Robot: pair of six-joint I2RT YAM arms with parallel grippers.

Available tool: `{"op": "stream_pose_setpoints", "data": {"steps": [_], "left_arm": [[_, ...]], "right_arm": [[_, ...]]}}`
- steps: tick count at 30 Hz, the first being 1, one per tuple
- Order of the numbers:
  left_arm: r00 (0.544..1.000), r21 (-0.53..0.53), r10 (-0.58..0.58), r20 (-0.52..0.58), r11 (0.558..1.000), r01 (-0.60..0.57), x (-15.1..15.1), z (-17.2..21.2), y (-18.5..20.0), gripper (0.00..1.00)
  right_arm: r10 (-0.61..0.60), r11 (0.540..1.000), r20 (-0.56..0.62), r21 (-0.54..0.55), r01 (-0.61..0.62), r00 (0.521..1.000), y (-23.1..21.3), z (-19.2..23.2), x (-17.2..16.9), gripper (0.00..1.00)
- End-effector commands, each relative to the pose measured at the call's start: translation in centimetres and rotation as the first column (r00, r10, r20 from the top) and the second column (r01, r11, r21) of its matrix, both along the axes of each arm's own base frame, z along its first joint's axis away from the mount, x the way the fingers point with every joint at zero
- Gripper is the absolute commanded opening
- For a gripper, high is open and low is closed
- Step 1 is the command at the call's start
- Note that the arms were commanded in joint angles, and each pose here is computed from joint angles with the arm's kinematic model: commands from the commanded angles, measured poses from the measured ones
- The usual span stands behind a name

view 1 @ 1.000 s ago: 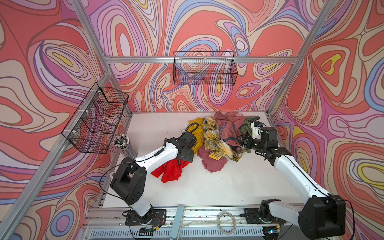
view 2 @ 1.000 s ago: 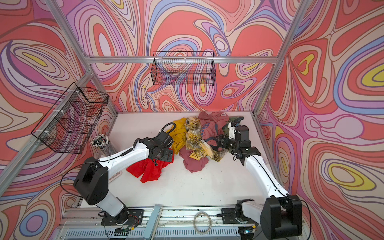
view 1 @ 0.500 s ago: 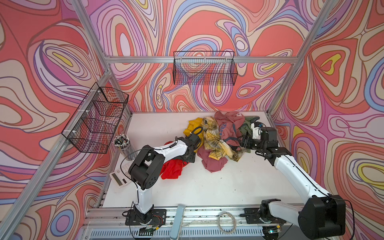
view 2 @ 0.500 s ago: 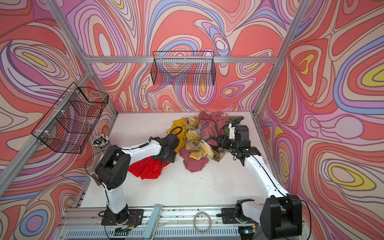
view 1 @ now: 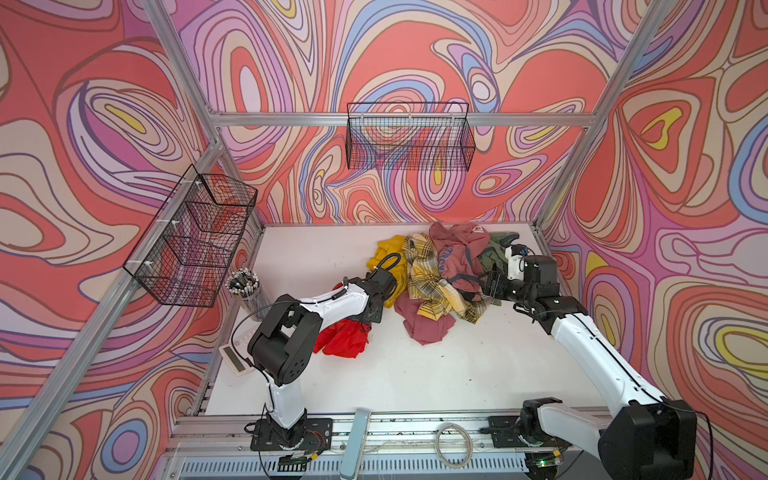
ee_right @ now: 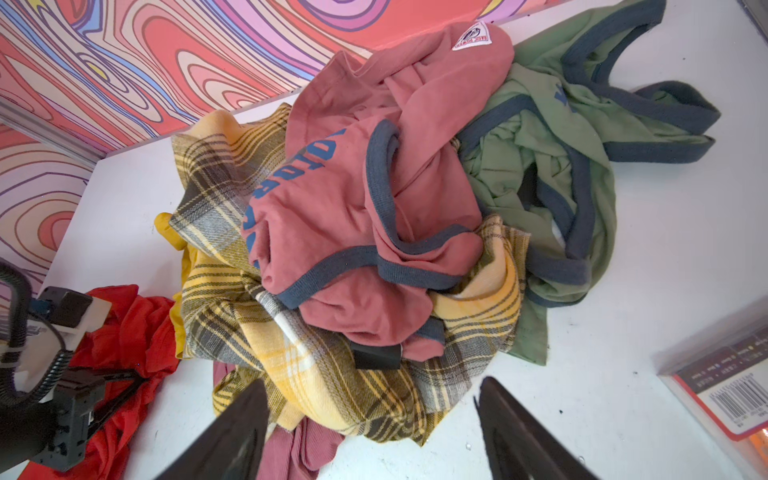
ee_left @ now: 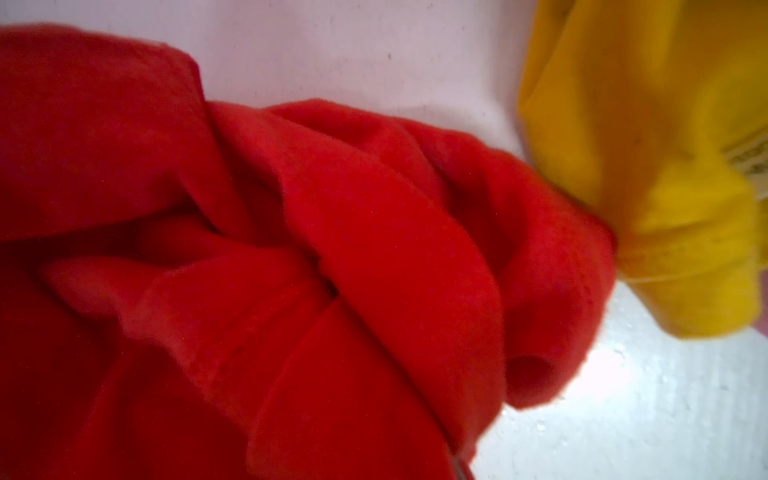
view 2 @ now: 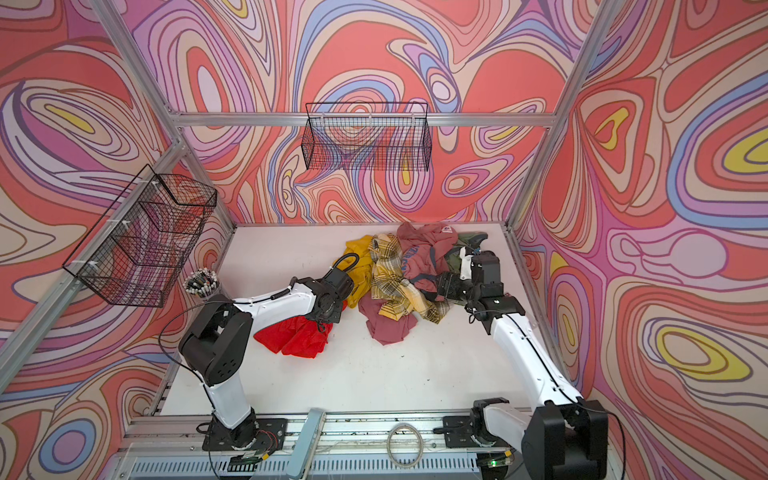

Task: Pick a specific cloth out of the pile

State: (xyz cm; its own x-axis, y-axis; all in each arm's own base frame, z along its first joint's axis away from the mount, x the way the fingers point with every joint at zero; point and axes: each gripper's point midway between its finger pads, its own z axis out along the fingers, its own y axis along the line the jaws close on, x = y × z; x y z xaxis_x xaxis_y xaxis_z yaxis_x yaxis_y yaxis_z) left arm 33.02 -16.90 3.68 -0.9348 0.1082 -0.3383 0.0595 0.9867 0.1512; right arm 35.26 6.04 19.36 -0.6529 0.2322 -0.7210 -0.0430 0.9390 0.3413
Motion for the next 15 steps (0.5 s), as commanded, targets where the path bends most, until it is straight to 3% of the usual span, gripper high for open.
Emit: {"op": "stream_pose_setpoints", "data": {"steps": [1,6,15], "left_arm": [[0.999,-0.034,-0.006,-0.05,0.999,0.004,-1.8,0.0,0.4,0.0],[0.996,-0.037,-0.002,0.094,0.999,0.006,-1.0,5.1,1.4,0.0],[0.946,-0.122,0.028,0.324,0.992,0.012,-0.9,14.5,3.4,0.0]], "right_arm": [[0.004,1.0,0.02,-0.012,-0.004,1.0,0.0,0.7,-0.2,0.82],[0.011,1.0,0.035,0.008,-0.011,0.999,0.3,0.8,-0.3,0.82],[0.021,0.999,0.092,0.037,-0.024,0.996,0.7,2.2,-0.5,0.81]]}}
